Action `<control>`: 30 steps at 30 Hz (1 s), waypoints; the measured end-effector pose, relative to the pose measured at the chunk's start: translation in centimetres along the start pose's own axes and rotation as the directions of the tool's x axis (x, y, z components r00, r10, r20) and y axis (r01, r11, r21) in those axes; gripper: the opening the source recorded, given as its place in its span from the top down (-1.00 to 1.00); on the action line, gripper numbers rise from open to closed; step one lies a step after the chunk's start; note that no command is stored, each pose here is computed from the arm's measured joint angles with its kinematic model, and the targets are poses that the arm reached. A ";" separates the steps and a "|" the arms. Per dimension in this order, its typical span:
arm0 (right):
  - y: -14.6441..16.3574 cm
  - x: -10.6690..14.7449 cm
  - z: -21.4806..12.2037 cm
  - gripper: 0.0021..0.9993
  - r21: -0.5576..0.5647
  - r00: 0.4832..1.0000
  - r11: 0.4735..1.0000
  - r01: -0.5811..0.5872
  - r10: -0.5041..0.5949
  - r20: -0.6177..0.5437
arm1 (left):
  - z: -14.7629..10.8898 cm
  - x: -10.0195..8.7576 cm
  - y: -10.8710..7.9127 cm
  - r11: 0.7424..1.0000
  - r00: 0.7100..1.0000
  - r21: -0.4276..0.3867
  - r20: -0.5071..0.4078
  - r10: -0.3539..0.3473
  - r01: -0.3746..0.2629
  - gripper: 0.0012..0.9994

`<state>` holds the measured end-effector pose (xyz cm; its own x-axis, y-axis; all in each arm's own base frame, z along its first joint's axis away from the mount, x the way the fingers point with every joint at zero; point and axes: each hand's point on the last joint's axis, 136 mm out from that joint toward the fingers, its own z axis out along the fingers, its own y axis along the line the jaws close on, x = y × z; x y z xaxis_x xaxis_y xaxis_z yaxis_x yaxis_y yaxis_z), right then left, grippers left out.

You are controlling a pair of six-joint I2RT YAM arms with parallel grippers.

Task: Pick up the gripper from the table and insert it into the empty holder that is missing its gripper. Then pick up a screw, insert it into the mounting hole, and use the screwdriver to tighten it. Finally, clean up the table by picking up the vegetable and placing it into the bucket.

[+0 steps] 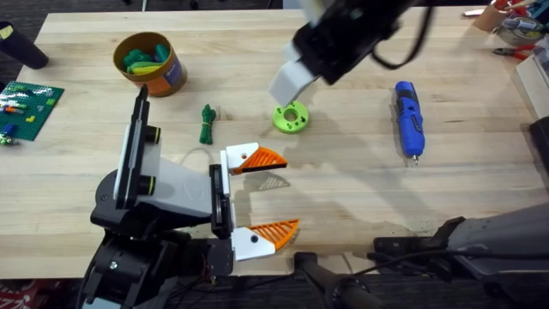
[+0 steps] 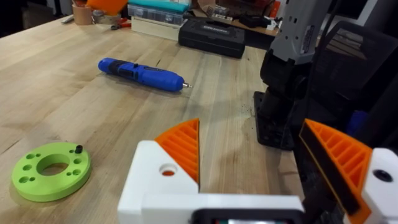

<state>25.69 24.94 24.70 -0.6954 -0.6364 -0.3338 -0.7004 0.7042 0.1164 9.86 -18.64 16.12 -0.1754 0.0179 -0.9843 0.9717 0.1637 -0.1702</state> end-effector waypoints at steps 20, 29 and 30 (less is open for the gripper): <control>-2.5 2.2 8.1 -0.37 0.013 0.991 0.998 -0.069 0.070 -0.114 | 0.0 0.0 0.0 1.000 1.000 0.000 0.000 -0.001 0.001 -0.98; -4.1 4.2 14.9 -0.37 0.027 0.990 0.994 -0.107 0.109 -0.084 | 0.0 0.0 0.0 1.000 1.000 0.000 0.000 -0.001 0.001 -0.98; -4.2 4.5 15.4 -0.37 0.031 0.990 0.994 -0.109 0.111 -0.086 | 0.0 0.0 0.0 1.000 1.000 0.000 0.000 -0.001 0.001 -0.98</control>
<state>27.96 23.95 8.27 -0.7804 -0.5787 -0.2368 -0.6150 0.7789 0.1229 9.85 -18.64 16.12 -0.1766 0.0177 -0.9841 0.9715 0.1635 -0.1714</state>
